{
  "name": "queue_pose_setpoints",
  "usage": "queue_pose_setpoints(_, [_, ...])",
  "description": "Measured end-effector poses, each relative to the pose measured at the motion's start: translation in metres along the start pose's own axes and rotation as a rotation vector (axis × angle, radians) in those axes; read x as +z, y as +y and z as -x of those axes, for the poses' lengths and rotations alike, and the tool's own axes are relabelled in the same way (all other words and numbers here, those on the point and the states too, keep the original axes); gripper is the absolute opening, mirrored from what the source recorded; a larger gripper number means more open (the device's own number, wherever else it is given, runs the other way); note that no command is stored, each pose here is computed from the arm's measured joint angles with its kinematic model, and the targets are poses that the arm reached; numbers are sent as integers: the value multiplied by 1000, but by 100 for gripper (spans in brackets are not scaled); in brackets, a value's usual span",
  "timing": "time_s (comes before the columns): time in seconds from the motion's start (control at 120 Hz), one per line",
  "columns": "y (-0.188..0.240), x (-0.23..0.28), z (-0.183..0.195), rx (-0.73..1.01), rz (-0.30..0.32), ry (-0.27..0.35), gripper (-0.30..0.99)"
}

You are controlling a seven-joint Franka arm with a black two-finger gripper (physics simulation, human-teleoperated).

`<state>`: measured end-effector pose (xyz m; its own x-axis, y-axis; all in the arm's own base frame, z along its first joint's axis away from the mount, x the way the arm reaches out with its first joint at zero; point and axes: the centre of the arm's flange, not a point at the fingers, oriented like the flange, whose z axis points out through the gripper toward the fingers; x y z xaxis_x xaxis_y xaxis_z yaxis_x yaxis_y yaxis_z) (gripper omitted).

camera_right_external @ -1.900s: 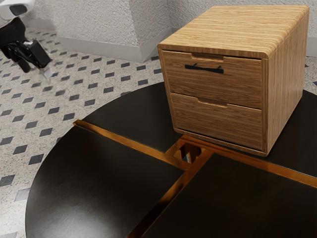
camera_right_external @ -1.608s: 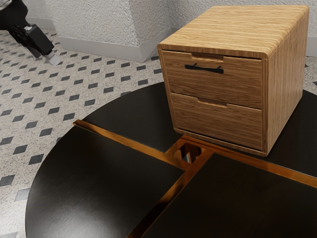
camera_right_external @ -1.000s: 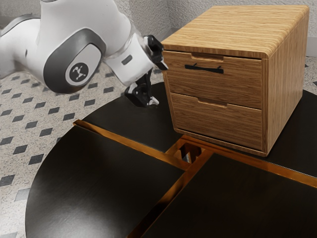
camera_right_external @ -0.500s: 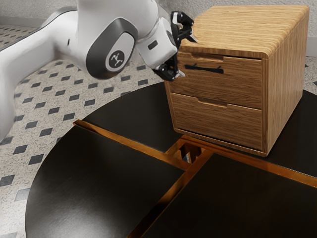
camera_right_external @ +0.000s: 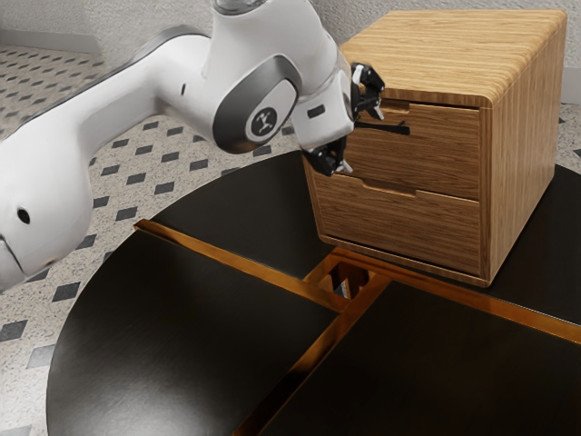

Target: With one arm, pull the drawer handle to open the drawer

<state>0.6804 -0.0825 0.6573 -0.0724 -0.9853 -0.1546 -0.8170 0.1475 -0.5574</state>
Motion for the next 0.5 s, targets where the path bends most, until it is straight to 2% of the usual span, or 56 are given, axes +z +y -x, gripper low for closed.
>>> queue_pose_setpoints(0.5, [1, 43, 30, 3, 1, -29, 68])
